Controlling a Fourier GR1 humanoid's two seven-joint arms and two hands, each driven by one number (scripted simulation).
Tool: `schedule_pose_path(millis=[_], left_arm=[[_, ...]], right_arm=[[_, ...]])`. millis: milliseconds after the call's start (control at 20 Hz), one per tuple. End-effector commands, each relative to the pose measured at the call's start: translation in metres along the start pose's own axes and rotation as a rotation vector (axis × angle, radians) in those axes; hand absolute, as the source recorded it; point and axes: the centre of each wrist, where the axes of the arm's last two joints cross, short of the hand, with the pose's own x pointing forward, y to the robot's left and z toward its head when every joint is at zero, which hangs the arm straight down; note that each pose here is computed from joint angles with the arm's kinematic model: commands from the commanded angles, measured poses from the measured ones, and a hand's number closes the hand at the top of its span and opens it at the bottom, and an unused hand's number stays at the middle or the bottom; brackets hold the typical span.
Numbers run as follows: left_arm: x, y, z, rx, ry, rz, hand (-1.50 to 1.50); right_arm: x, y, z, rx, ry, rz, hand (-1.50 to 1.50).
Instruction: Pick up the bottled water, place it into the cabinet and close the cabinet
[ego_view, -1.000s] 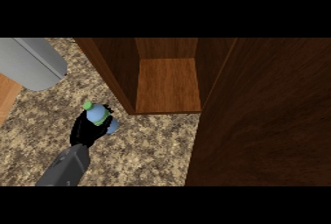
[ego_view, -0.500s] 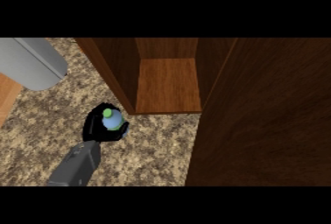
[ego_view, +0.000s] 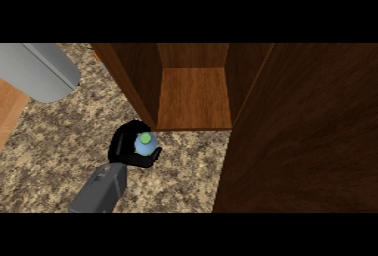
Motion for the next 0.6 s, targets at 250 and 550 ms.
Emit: schedule_pose_path(millis=[250, 550], left_arm=[[0.011, -0.036, -0.035, -0.075, -0.014, 0.084, 1.5], [0.031, -0.051, -0.065, -0.055, -0.044, 0.101, 1.5]], right_arm=[[0.009, -0.025, 0.002, -0.006, -0.035, -0.069, -1.5], [-0.005, -0.034, 0.007, -0.022, -0.014, -0.079, -1.5]])
